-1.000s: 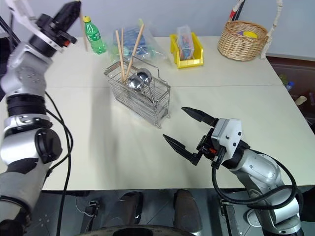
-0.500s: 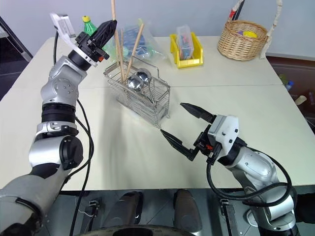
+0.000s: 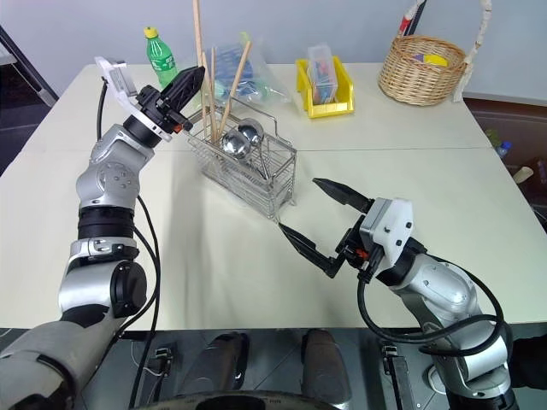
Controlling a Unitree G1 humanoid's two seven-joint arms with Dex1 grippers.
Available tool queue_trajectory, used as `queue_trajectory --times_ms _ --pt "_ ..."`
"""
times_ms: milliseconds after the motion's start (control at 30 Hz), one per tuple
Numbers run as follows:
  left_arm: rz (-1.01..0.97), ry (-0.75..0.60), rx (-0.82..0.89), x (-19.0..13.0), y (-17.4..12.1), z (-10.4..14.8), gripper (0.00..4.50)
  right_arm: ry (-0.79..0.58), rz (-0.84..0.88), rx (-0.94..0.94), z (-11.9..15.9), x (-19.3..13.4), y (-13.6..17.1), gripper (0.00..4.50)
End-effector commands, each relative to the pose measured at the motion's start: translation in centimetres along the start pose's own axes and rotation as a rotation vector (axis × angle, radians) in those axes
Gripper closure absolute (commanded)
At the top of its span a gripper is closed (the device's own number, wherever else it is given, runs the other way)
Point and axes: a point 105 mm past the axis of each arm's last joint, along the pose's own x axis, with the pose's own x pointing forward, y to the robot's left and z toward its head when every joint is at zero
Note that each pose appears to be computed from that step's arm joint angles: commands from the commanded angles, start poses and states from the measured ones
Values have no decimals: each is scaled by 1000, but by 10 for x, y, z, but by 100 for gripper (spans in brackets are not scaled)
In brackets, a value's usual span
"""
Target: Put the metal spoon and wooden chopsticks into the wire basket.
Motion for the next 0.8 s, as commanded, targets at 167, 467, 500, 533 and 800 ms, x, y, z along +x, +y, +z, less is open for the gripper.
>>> queue_trajectory --times_ms 167,467,500,533,800 --pt "6 -23 77 0 -5 5 443 -31 2 -14 6 2 0 0" --pt "11 -20 87 -1 -7 1 94 -31 -5 -16 6 3 -2 0" --pt "9 -21 87 -1 -8 2 38 -30 -4 -16 6 3 -2 0" --pt "8 -22 87 -1 -8 3 5 -30 -4 -16 6 3 -2 0" --pt "44 -113 92 5 -4 46 5 -21 -6 -14 2 3 -4 0"
